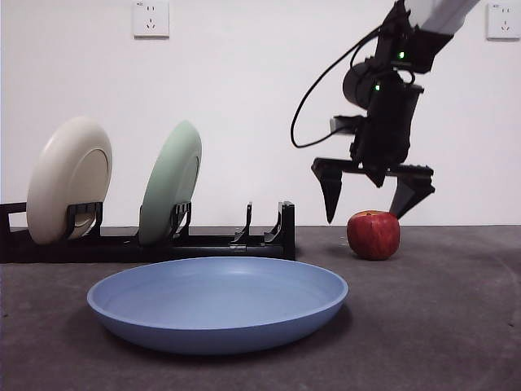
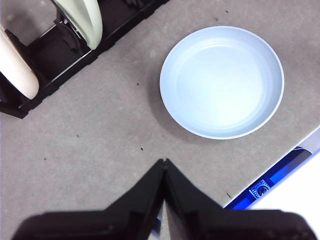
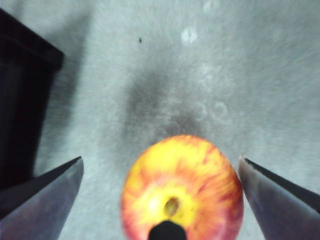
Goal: Take the blue plate from the plate rack,put the plate on the table,take the apple from the table,put the apple in the plate
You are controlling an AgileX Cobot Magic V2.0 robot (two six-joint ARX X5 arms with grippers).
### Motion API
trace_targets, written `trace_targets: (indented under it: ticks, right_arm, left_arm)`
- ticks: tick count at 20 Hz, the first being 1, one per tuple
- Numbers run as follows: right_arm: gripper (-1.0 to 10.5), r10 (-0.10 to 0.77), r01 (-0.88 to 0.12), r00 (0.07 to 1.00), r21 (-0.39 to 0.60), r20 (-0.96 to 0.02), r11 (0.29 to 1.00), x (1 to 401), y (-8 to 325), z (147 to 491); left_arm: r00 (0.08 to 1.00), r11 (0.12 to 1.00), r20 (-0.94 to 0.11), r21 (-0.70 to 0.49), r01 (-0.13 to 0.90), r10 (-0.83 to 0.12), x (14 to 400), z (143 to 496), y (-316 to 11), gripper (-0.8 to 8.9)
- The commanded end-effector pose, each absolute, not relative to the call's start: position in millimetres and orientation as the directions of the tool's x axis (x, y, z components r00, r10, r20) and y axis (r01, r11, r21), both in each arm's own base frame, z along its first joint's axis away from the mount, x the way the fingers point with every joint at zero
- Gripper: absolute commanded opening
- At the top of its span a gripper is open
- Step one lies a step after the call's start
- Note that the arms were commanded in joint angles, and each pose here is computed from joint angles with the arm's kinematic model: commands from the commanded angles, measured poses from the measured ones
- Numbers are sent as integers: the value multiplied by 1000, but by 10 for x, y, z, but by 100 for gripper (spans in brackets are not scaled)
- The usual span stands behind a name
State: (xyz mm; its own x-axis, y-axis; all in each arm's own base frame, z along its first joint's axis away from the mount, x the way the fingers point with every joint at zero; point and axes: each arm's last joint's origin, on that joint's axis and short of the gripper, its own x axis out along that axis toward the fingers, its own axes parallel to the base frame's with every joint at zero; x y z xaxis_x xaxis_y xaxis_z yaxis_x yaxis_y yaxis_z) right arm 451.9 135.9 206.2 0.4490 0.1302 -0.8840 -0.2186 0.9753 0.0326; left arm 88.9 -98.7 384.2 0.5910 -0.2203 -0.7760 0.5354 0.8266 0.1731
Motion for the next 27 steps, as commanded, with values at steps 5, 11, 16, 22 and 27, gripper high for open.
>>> trace_targets:
  ticks: [5, 11, 16, 22, 27]
  right_arm:
    - [431, 79, -169, 384, 14, -920, 985, 4563, 1339, 1776]
    - [-8, 54, -167, 332, -2, -942, 986, 4509, 1309, 1795]
    - [0, 113, -229, 257, 54, -960, 972, 4168, 1372, 2325]
    - [0, 232, -413, 347, 74, -909, 908, 3441, 1934, 3168]
    - [0, 262, -492, 346, 64, -901, 869, 2988, 2549, 3078]
  left_arm:
    - [603, 836, -765, 165, 523, -226, 873, 3861, -956, -4]
    - [604, 833, -764, 170, 527, -227, 870, 3863, -952, -4]
    - [611, 809, -761, 209, 549, -218, 872, 3865, -948, -4]
    - [687, 804, -714, 327, 497, -135, 867, 3891, -890, -4]
    - [707, 807, -688, 320, 497, -162, 784, 3938, -781, -4]
